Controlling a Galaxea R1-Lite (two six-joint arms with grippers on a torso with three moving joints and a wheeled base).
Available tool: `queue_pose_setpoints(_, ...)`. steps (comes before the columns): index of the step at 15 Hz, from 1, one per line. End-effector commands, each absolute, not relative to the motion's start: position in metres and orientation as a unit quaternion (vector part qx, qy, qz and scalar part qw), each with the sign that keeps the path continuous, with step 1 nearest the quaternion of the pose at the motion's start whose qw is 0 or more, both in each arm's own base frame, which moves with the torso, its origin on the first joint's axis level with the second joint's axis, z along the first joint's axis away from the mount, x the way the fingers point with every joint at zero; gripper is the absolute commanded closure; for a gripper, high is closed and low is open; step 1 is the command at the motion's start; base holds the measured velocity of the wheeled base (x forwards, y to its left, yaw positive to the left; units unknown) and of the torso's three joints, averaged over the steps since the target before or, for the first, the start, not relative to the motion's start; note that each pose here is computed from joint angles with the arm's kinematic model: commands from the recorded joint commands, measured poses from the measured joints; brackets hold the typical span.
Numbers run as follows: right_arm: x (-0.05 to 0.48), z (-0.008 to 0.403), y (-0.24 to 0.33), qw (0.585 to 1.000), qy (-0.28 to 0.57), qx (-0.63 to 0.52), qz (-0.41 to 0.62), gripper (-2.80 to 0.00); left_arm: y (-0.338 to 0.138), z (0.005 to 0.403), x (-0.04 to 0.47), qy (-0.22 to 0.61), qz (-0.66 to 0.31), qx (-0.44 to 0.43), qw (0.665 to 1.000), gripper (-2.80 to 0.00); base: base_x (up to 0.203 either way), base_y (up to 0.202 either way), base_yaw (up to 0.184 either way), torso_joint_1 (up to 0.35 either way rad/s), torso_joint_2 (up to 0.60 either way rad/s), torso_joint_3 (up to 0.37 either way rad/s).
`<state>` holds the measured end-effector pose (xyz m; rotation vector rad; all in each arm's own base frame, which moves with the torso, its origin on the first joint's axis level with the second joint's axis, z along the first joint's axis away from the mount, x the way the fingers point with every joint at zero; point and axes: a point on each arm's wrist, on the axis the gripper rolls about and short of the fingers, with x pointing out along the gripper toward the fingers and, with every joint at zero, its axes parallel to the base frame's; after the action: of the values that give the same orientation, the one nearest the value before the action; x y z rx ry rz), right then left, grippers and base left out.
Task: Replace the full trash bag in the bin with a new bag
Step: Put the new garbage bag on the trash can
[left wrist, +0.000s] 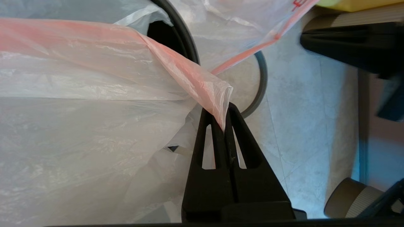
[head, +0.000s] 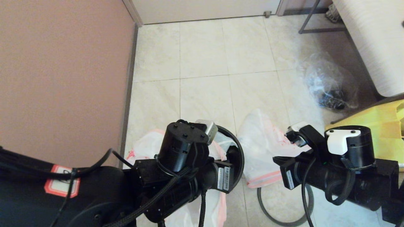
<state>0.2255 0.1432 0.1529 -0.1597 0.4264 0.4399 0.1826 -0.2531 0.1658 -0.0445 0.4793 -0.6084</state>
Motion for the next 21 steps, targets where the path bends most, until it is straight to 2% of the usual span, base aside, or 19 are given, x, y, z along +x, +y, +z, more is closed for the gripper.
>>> queue_pose_setpoints(1, 0.224, 0.158, 0.139, 0.953, 0.202, -0.077, 0.211, 0.00, -0.254, 0.166, 0.183, 0.233, -0.296, -0.024, 0.926, 0.00, 0.000, 0.000, 0.000, 0.000, 0.00, 0.000)
queue_pose_setpoints(7, 0.218, 0.165, 0.134, 0.953, 0.189, -0.100, 0.213, 0.00, -0.281, 0.172, 0.204, 0.207, -0.285, -0.036, 0.935, 0.00, 0.000, 0.000, 0.000, 0.000, 0.00, 0.000)
queue_pose_setpoints(8, 0.218, 0.167, 0.134, 0.955, 0.185, -0.097, 0.210, 0.00, -0.285, 0.178, 0.207, 0.198, -0.283, -0.042, 0.938, -2.80, 0.000, 0.000, 0.000, 0.000, 0.00, 0.000)
queue_pose_setpoints(21, 0.209, 0.193, 0.133, 0.978, 0.123, -0.121, 0.113, 0.00, -0.277, 0.269, 0.176, 0.170, -0.311, -0.051, 0.934, -2.80, 0.000, 0.000, 0.000, 0.000, 0.00, 0.000)
